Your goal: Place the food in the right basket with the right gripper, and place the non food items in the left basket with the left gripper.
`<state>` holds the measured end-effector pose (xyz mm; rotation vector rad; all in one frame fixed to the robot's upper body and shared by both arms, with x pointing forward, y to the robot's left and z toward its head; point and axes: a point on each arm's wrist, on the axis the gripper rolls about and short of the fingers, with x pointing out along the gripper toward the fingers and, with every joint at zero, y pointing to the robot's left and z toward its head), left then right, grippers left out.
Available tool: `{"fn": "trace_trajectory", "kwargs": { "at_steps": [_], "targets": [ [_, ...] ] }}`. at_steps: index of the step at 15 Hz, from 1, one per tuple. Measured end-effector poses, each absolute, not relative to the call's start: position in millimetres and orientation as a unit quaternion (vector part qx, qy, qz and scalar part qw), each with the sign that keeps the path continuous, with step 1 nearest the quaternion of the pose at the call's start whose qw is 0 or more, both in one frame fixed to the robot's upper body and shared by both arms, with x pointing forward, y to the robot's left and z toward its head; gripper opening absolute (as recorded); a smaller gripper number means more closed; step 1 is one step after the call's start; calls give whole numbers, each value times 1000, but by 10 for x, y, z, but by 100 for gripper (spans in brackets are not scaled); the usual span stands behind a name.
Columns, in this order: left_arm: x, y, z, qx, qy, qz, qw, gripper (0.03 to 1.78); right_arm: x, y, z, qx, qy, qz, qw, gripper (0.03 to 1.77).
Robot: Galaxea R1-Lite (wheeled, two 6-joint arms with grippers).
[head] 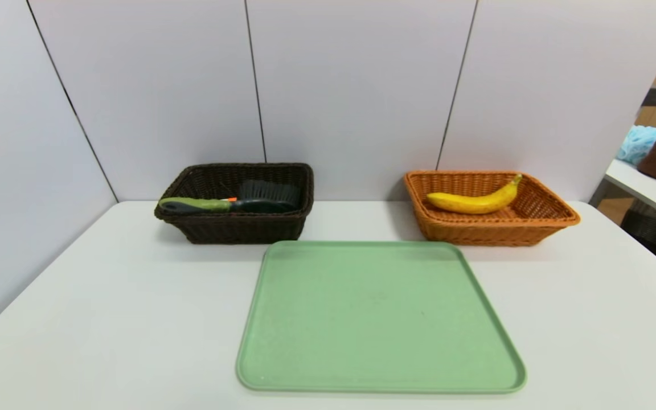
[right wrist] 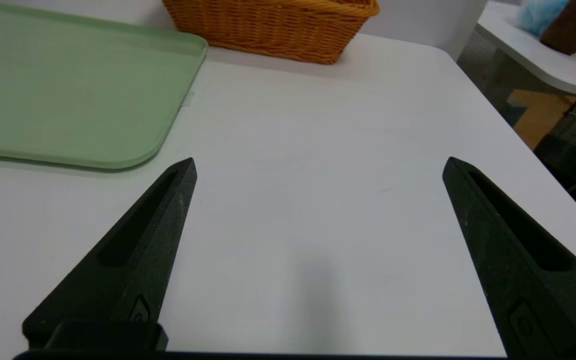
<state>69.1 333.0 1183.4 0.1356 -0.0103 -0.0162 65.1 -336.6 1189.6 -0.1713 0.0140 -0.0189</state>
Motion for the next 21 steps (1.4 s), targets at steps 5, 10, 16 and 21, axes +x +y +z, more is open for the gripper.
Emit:
{"fn": "trace_trajectory", "kwargs": {
  "at_steps": [5, 10, 16, 21],
  "targets": [
    [689, 3332, 11889, 22, -32, -3, 999, 169, 688, -3356, 11869, -79, -22, 12, 997, 170],
    [691, 3336, 11837, 1, -6, 4, 1000, 169, 690, -3359, 11818, -13, 3, 7, 1000, 170],
    [691, 3336, 11816, 11, 5, 4, 1000, 169, 690, -3363, 11820, -6, 2, 0, 1000, 170],
    [691, 3335, 11820, -8, 3, 4, 1000, 169, 691, -3363, 11820, -5, 2, 0, 1000, 170]
  ]
}}
